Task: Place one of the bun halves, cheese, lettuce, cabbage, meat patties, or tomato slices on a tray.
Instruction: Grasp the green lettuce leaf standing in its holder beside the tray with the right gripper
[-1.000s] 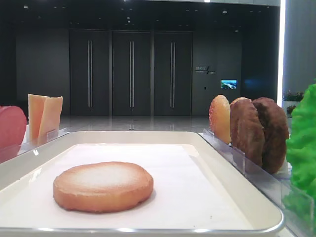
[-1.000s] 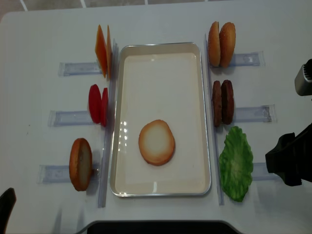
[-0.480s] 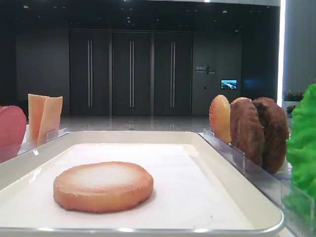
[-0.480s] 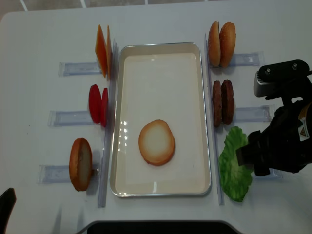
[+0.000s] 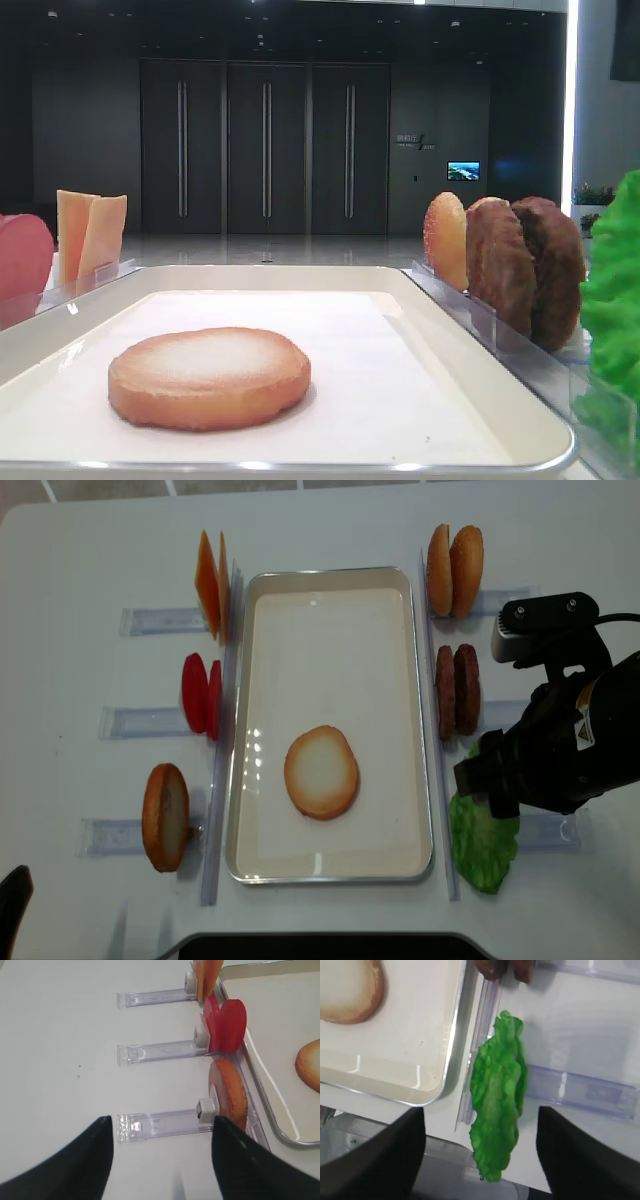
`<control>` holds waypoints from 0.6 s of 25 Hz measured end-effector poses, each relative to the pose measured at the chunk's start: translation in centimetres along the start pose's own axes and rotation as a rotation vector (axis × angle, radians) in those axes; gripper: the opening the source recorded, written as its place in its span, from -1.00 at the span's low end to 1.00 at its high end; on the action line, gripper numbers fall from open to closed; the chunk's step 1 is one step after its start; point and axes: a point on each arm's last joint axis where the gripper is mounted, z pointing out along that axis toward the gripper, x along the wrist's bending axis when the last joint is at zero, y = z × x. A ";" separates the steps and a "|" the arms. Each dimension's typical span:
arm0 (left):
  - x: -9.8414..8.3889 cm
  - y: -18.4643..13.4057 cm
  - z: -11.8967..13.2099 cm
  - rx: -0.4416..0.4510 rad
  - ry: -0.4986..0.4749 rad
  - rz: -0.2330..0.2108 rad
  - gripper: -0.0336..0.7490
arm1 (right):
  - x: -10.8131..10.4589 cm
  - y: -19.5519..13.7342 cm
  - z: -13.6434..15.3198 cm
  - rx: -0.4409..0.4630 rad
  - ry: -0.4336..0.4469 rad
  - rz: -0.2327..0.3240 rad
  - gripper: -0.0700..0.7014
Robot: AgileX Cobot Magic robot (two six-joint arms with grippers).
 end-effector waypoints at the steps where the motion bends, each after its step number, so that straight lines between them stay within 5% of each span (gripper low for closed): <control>1: 0.0 0.0 0.0 0.000 0.000 0.000 0.29 | 0.1 0.0 0.0 -0.001 0.008 -0.001 0.36; 15: 0.0 0.0 0.0 0.000 0.000 0.000 0.29 | 0.4 0.1 0.9 0.046 0.014 -0.020 0.36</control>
